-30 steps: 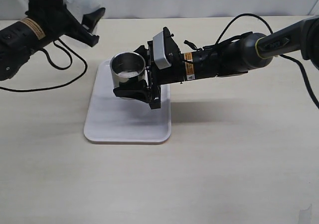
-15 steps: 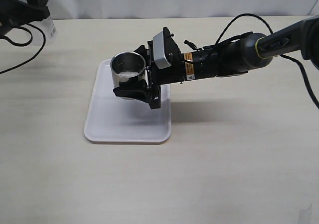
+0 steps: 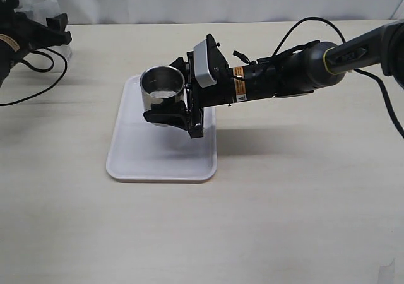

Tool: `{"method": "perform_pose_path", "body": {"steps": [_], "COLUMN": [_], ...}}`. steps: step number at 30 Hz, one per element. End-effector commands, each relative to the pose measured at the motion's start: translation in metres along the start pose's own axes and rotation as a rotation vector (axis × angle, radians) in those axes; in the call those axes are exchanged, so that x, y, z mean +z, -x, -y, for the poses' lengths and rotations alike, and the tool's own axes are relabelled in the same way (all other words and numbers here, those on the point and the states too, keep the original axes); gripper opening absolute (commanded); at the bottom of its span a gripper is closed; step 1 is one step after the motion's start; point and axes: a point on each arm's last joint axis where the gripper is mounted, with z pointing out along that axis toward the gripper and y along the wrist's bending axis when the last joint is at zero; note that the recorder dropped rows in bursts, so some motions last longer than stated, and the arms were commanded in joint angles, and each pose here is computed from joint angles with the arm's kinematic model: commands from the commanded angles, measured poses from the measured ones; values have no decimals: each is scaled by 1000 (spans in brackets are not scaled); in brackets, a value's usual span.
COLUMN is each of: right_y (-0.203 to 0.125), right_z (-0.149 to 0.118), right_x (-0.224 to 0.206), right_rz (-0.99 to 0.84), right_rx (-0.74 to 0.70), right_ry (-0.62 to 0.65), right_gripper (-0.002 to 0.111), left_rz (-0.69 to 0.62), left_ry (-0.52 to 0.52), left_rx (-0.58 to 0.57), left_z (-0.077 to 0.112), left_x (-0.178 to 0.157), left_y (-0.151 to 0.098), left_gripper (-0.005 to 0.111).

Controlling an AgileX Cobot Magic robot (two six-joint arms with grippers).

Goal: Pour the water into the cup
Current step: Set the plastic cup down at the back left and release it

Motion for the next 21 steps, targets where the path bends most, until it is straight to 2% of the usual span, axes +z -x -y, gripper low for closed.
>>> {"method": "perform_pose_path", "body": {"steps": [1,10,12,14,15,16,17,19,21], "right_y": [6,5,5,5,5,5,5,5,5], "right_z": [2,1,1,1,1,1,1,1,1], "right_x": [-1,-1,-1,-1,-1,-1,-1,-1,-1], "right_rz": [33,30,30,30,30,30,30,30,30], "right_rx": [-3,-4,-4,-4,-4,-4,-4,-4,-4], "right_ry": [-3,0,0,0,0,0,0,0,0], "right_gripper": [4,4,4,4,4,4,4,4,4], "left_rz": [19,20,20,19,19,19,19,19,9], "left_ry": [0,-1,-1,-2,-2,-2,-2,-2,0], "left_rx": [27,-18,-18,-17,-17,-17,-17,-17,-24], "left_z": [0,0,0,0,0,0,0,0,0], "left_x": [1,1,1,1,1,1,1,1,1], "left_y": [3,3,3,3,3,3,3,3,2], "left_gripper": [0,0,5,22,38,48,64,81,85]}}
